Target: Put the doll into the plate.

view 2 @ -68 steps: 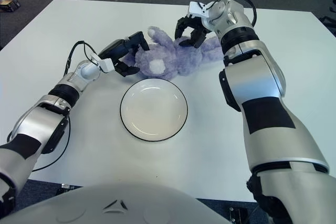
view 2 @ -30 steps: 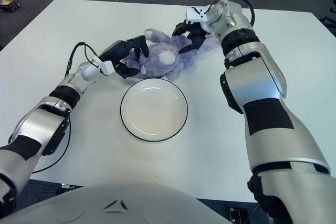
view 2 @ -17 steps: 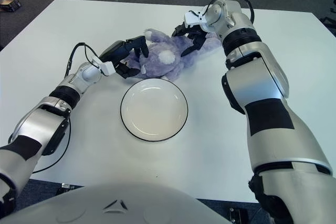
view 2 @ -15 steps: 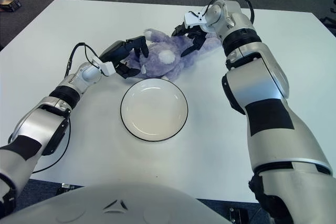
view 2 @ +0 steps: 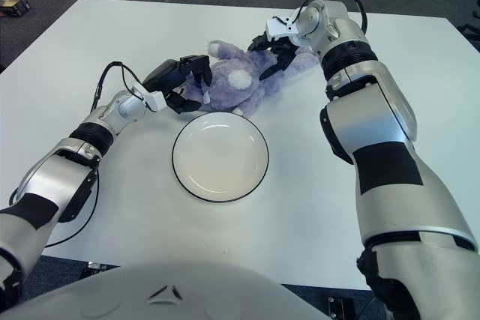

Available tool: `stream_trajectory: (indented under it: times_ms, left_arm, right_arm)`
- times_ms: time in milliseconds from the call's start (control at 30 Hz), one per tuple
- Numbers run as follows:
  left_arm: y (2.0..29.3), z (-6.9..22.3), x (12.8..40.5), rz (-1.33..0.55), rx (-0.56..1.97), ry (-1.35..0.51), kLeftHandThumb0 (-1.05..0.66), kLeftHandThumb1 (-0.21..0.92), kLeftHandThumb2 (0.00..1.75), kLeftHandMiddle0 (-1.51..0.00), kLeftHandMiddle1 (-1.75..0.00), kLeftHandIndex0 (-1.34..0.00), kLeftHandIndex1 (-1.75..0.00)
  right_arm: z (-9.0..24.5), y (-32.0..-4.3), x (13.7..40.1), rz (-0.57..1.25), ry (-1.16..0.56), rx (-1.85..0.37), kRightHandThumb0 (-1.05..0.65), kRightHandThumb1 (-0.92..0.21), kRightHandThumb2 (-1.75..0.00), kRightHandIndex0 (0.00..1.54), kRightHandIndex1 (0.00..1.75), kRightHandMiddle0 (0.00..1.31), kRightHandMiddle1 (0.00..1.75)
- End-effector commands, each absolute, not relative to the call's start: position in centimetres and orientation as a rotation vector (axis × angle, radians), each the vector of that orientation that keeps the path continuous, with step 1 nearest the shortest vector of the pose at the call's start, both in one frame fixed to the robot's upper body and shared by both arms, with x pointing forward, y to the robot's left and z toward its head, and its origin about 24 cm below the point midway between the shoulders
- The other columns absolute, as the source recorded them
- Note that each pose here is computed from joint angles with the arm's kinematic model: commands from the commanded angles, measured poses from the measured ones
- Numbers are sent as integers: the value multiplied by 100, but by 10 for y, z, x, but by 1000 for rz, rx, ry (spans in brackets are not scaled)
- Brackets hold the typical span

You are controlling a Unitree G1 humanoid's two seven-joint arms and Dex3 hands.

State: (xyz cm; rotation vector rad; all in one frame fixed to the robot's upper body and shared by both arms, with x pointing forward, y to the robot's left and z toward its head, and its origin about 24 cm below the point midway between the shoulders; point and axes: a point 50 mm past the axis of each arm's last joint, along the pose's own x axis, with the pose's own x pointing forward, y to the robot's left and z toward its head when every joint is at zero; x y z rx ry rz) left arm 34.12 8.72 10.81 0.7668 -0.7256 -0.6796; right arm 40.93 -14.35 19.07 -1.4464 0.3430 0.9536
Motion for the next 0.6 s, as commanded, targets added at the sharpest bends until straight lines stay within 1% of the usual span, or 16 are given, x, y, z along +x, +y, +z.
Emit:
stream_trajectory:
  times_ms: [0,200,333,400,433,467,500,567]
  left_arm:
    - [86,108,343,-683,775,-713,-1,47,107,-44,-153,-48,-175]
    - [86,108,343,-676,768,-719,-1,49,106,-40,-156,-46,-175]
    - [87,109,343,-671,773,-722,-1,50,105,-39,-159,-45,-175]
    - [88,109,343,-671,776,-722,-1,51,104,-37,-160,-44,-175]
    - [88,109,343,-671,777,-722,-1,51,104,-37,-160,-44,-175]
    - [89,108,343,-672,777,-720,-1,52,104,-36,-160,-44,-175]
    - [89,108,343,-673,777,-717,-1,52,103,-36,-160,-43,-175]
    - [90,108,343,-675,774,-713,-1,53,103,-35,-161,-43,-175]
  right_arm:
    - [158,-150,403,1019,442,-1407,-105,-79,-35,0,19,0,7]
    - [137,-159,398,1012,464,-1410,-105,-78,-34,2,20,0,10]
    - [124,-164,397,961,441,-1476,-103,-76,-34,4,22,0,20]
    - [121,-166,397,938,420,-1508,-102,-75,-35,5,23,0,29]
    - [120,-166,397,929,410,-1521,-102,-75,-36,5,23,0,39]
    - [118,-167,397,920,398,-1537,-101,-75,-36,5,24,0,42]
    - [117,-168,397,913,389,-1548,-100,-76,-38,4,23,0,51]
    - [114,-170,396,899,376,-1575,-99,-78,-39,2,22,0,61]
